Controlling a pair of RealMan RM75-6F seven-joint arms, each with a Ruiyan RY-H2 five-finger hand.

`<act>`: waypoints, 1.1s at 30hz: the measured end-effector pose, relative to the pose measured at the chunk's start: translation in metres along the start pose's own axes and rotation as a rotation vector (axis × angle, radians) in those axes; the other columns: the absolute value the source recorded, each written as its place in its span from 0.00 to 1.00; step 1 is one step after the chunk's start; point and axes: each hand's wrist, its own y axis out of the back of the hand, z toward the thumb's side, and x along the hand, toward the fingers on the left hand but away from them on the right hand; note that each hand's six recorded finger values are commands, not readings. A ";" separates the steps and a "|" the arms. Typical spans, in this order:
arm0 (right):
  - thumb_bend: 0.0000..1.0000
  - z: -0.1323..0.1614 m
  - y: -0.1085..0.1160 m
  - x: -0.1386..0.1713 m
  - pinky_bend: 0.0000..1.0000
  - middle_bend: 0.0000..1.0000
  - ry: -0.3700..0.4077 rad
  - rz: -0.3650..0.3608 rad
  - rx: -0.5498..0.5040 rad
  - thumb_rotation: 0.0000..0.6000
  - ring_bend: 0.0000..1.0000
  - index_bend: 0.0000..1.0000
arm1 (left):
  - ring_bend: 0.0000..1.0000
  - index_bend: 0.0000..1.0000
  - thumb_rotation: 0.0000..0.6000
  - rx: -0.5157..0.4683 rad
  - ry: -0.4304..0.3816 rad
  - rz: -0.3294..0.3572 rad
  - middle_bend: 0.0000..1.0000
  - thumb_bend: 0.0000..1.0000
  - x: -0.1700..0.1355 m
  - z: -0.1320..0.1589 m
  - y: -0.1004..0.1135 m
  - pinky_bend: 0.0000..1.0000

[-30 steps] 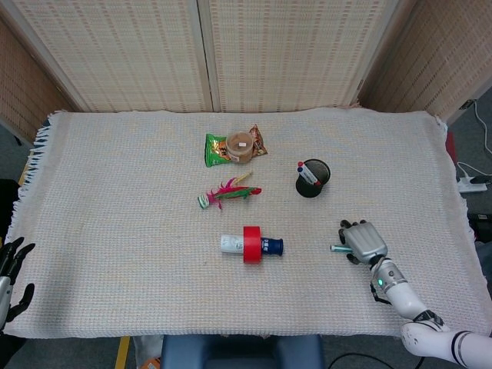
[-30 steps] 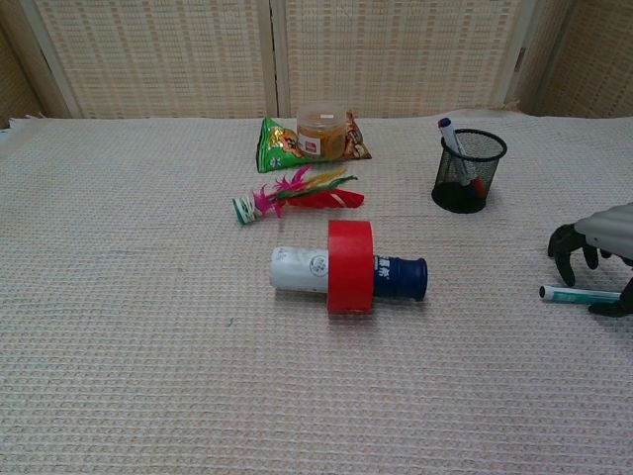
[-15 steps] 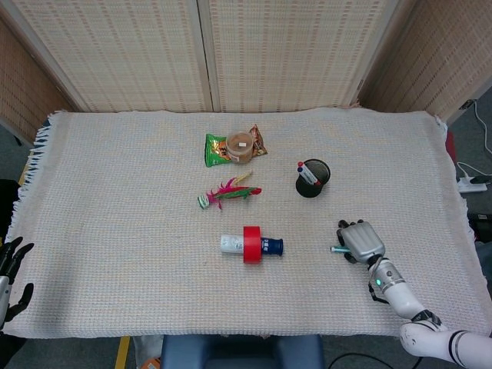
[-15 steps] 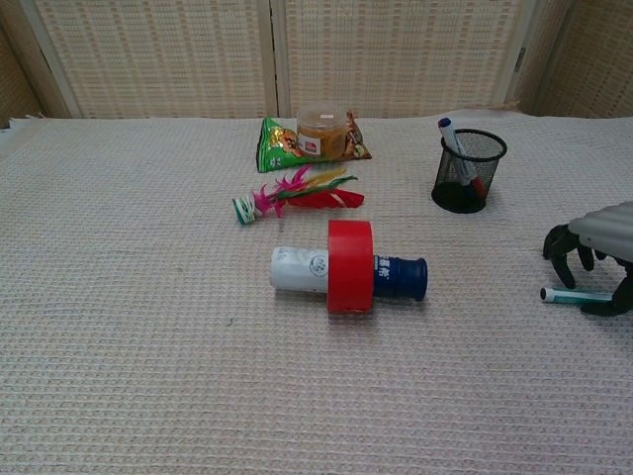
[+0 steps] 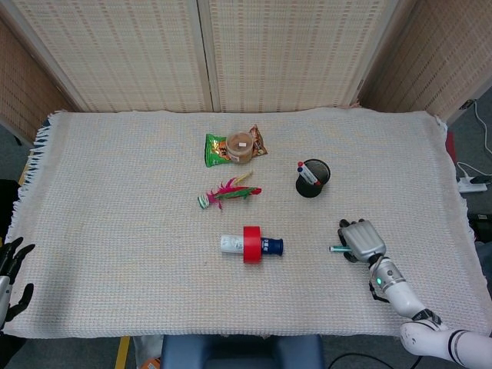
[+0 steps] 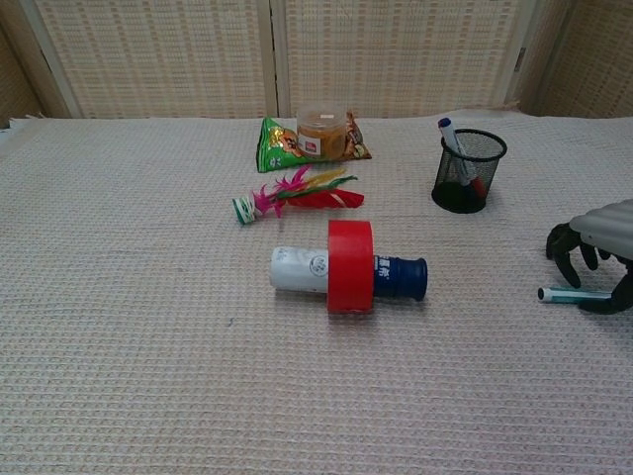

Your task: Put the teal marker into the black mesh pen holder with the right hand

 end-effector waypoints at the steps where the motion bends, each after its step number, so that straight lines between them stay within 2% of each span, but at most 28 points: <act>1: 0.19 0.000 0.000 0.000 0.39 0.25 0.000 0.001 0.002 1.00 0.42 0.56 | 0.00 0.14 1.00 0.000 0.000 0.000 0.01 0.42 0.000 0.000 0.000 0.21; 11: 0.19 0.000 -0.007 -0.003 0.39 0.25 -0.005 0.019 0.029 1.00 0.42 0.56 | 0.00 0.15 1.00 -0.001 0.000 0.000 0.01 0.42 0.000 0.000 0.000 0.22; 20: 0.25 0.004 -0.001 -0.002 0.42 0.29 0.003 -0.014 0.014 1.00 0.46 0.65 | 0.00 0.15 1.00 -0.003 0.000 0.007 0.01 0.42 0.000 0.000 0.001 0.22; 29: 0.25 0.002 0.000 -0.001 0.43 0.29 0.001 -0.027 0.012 1.00 0.46 0.67 | 0.00 0.15 1.00 -0.004 -0.001 0.008 0.01 0.42 0.000 0.000 0.001 0.22; 33: 0.25 0.005 0.010 0.001 0.43 0.30 0.016 -0.062 -0.019 1.00 0.47 0.67 | 0.00 0.15 1.00 -0.003 0.001 0.005 0.01 0.42 0.000 -0.001 0.001 0.22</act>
